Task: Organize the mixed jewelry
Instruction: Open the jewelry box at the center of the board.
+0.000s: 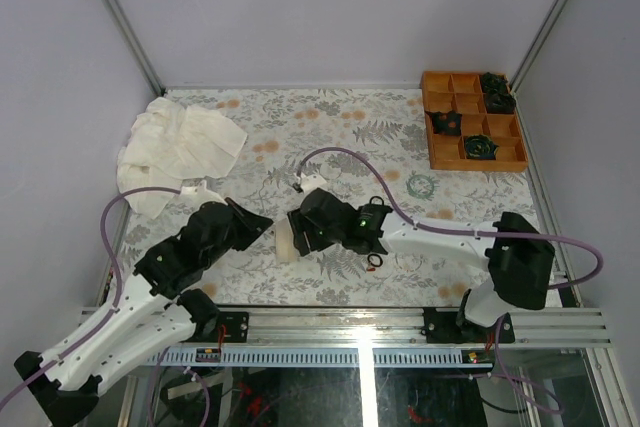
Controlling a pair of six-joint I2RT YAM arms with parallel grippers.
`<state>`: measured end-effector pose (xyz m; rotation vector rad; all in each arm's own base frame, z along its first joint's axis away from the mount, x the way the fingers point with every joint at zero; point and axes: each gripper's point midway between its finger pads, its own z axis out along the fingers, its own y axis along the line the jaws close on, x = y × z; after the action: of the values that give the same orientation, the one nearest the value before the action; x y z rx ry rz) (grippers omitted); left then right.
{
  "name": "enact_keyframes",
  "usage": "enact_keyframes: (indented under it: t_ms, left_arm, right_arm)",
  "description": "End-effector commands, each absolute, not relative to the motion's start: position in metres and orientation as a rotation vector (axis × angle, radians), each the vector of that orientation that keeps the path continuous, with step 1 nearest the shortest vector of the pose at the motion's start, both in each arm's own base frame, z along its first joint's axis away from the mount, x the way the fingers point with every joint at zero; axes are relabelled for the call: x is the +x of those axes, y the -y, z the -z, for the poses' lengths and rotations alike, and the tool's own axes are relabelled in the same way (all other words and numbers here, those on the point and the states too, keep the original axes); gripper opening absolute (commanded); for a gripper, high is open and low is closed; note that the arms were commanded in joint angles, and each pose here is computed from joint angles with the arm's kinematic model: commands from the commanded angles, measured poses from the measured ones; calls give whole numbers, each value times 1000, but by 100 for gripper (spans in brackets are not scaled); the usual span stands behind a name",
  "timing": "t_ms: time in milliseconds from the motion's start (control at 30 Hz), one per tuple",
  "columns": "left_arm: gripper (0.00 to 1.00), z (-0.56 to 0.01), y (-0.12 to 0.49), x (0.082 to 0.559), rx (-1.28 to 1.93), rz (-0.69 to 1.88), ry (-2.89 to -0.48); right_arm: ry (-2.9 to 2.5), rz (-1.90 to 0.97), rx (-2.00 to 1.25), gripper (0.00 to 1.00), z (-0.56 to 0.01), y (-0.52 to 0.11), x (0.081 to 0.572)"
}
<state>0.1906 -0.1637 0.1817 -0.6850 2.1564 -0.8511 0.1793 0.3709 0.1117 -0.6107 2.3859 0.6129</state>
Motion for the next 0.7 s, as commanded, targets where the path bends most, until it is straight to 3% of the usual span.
enact_keyframes:
  t_ms: [0, 467, 600, 667]
  left_arm:
    - [0, -178, 155, 188, -703, 817, -2147]
    - [0, -174, 149, 182, -711, 821, -2144]
    - [0, -175, 146, 181, -722, 819, -2137]
    - [0, -176, 144, 179, -730, 819, -2128]
  right_arm:
    - [-2318, -740, -537, 65, -140, -405, 193]
    - [-2389, -655, -514, 58, -101, -415, 211]
    - [-2420, -610, -506, 43, -87, -405, 208]
    - [-2427, -572, -493, 40, -82, -394, 208]
